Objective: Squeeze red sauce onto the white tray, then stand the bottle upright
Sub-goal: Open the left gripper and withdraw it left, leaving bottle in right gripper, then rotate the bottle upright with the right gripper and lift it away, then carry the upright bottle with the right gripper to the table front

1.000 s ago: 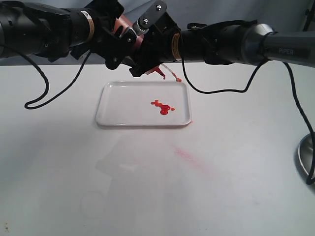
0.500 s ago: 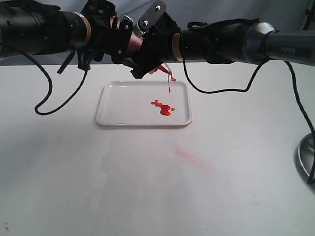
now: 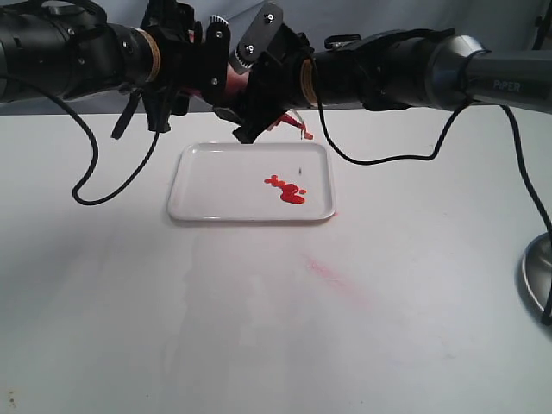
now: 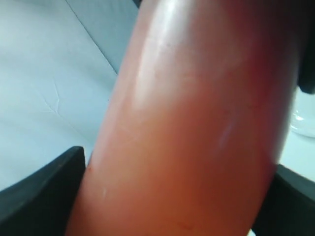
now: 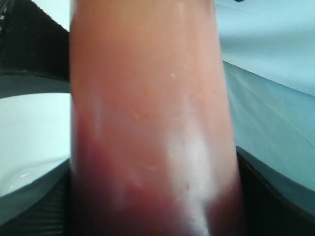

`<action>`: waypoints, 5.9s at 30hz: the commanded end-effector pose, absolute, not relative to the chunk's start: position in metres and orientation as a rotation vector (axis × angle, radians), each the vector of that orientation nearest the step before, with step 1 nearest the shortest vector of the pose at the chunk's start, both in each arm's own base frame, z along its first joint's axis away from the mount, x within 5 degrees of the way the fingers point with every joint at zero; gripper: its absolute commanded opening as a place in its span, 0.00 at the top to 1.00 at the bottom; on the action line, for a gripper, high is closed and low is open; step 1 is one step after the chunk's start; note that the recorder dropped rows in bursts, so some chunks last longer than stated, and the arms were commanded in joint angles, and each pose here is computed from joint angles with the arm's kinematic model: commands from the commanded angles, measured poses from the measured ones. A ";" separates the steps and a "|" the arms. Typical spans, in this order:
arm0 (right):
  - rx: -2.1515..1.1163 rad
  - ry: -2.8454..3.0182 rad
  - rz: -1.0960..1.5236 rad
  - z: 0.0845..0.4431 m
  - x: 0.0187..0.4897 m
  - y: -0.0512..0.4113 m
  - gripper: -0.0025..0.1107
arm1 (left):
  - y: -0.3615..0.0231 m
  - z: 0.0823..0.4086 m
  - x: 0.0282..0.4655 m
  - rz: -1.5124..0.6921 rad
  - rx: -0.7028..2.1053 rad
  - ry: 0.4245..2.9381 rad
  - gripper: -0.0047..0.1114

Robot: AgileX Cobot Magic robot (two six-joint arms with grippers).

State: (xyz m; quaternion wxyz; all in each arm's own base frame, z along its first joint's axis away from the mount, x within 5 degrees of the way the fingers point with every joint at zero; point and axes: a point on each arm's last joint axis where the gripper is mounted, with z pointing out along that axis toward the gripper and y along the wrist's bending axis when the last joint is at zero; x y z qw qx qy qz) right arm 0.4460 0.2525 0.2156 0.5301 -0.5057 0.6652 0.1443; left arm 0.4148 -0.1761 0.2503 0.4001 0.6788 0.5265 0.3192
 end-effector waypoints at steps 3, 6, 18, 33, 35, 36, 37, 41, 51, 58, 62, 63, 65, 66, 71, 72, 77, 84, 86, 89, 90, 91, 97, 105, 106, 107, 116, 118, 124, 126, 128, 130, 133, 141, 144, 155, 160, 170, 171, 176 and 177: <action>-1.167 1.604 0.349 0.220 0.444 0.257 0.98 | -0.194 0.261 0.409 0.531 1.470 1.440 0.23; -1.167 1.604 0.349 0.220 0.444 0.257 0.98 | -0.193 0.260 0.409 0.465 1.392 1.530 0.12; -1.167 1.604 0.349 0.220 0.444 0.257 0.98 | -0.187 0.256 0.409 0.527 1.422 1.579 0.06; -1.181 1.624 0.308 0.219 0.445 0.255 0.98 | -0.116 0.271 0.424 0.614 1.224 1.788 0.06; -1.181 1.624 0.308 0.219 0.445 0.255 0.98 | -0.104 0.279 0.424 0.591 1.149 1.815 0.06; -1.182 1.622 0.307 0.219 0.445 0.255 0.98 | -0.100 0.282 0.424 0.569 1.109 1.825 0.06; -1.192 1.615 0.299 0.219 0.445 0.255 0.98 | -0.095 0.284 0.424 0.554 1.073 1.842 0.06; -1.266 1.553 0.238 0.218 0.445 0.255 0.98 | -0.079 0.290 0.425 0.540 0.997 1.870 0.06; -1.329 1.483 0.013 0.219 0.452 0.249 0.98 | -0.077 0.291 0.426 0.539 0.988 1.857 0.06; -1.403 1.424 -0.079 0.222 0.447 0.244 0.98 | -0.077 0.292 0.426 0.539 0.990 1.852 0.06; -1.481 1.370 -0.197 0.224 0.439 0.236 0.98 | -0.077 0.292 0.426 0.538 0.990 1.850 0.06; -1.501 1.355 -0.208 0.224 0.437 0.237 0.98 | -0.077 0.292 0.426 0.538 0.990 1.850 0.06; -1.551 1.319 -0.236 0.222 0.431 0.238 0.98 | -0.077 0.292 0.426 0.538 0.990 1.850 0.06; -1.578 1.289 -0.244 0.223 0.429 0.239 0.98 | -0.077 0.292 0.426 0.538 0.990 1.850 0.06; -1.666 1.203 -0.330 0.219 0.417 0.256 0.98 | -0.077 0.292 0.426 0.536 0.986 1.854 0.06; -1.673 1.193 -0.362 0.219 0.416 0.259 0.98 | -0.077 0.292 0.426 0.534 0.985 1.853 0.06; -1.732 1.112 -0.566 0.221 0.409 0.273 0.98 | -0.077 0.292 0.426 0.532 0.983 1.854 0.06; -1.759 1.086 -0.800 0.224 0.413 0.266 0.98 | -0.077 0.292 0.426 0.533 0.985 1.853 0.06; -1.772 1.077 -0.905 0.226 0.416 0.260 0.98 | -0.077 0.292 0.426 0.533 0.985 1.853 0.06; -1.809 1.044 -1.050 0.228 0.419 0.254 0.98 | -0.077 0.292 0.426 0.533 0.985 1.853 0.06; -1.823 1.032 -1.094 0.229 0.419 0.252 0.98 | -0.078 0.292 0.426 0.533 0.985 1.851 0.06; -1.832 1.023 -1.123 0.229 0.419 0.251 0.98 | -0.078 0.292 0.426 0.532 0.985 1.849 0.06; -1.915 0.924 -1.367 0.234 0.412 0.256 0.98 | -0.078 0.293 0.427 0.526 0.981 1.839 0.06; -2.134 0.747 -1.635 0.242 0.401 0.255 0.98 | -0.079 0.293 0.427 0.522 0.979 1.836 0.06; -2.180 0.753 -1.632 0.243 0.399 0.253 0.98 | -0.079 0.293 0.427 0.523 0.982 1.832 0.06; -2.232 0.766 -1.619 0.245 0.397 0.250 0.98 | -0.079 0.293 0.427 0.521 0.980 1.830 0.06; -2.384 0.762 -1.571 0.274 0.368 0.224 0.98 | -0.081 0.288 0.430 0.502 0.981 1.820 0.06; -2.469 0.732 -1.567 0.267 0.362 0.216 0.98 | -0.082 0.284 0.432 0.500 0.986 1.828 0.06; -2.613 0.676 -1.520 0.239 0.353 0.194 0.98 | -0.082 0.275 0.435 0.497 0.999 1.842 0.06; -2.645 0.688 -1.514 0.232 0.354 0.184 0.98 | -0.083 0.276 0.435 0.493 0.999 1.834 0.06; -2.688 0.715 -1.524 0.225 0.354 0.175 0.98 | -0.084 0.277 0.435 0.486 0.997 1.815 0.06; -2.735 0.789 -1.549 0.219 0.351 0.163 0.98 | -0.085 0.278 0.436 0.471 0.987 1.798 0.06; -2.738 0.874 -1.611 0.213 0.348 0.153 0.98 | -0.087 0.280 0.436 0.423 0.939 1.792 0.06; -2.655 1.016 -1.569 0.209 0.339 0.161 0.98 | -0.089 0.282 0.437 0.371 0.880 1.791 0.06; -2.708 1.081 -1.453 0.200 0.330 0.163 0.98 | -0.089 0.282 0.437 0.367 0.876 1.788 0.06; -2.820 0.965 -1.517 0.191 0.324 0.155 0.98 | -0.090 0.283 0.437 0.365 0.875 1.783 0.06; -2.791 1.077 -1.564 0.193 0.323 0.151 0.98 | -0.090 0.283 0.437 0.363 0.874 1.781 0.06; -2.573 1.201 -1.882 0.190 0.323 0.156 0.98 | -0.090 0.283 0.437 0.344 0.846 1.792 0.06; -2.571 1.161 -1.880 0.190 0.320 0.162 0.98 | -0.090 0.283 0.437 0.344 0.846 1.792 0.06; -2.566 0.885 -1.857 0.191 0.291 0.213 0.98 | -0.090 0.283 0.437 0.343 0.846 1.790 0.06; -2.565 0.851 -1.852 0.191 0.286 0.220 0.98 | -0.090 0.283 0.437 0.343 0.846 1.790 0.06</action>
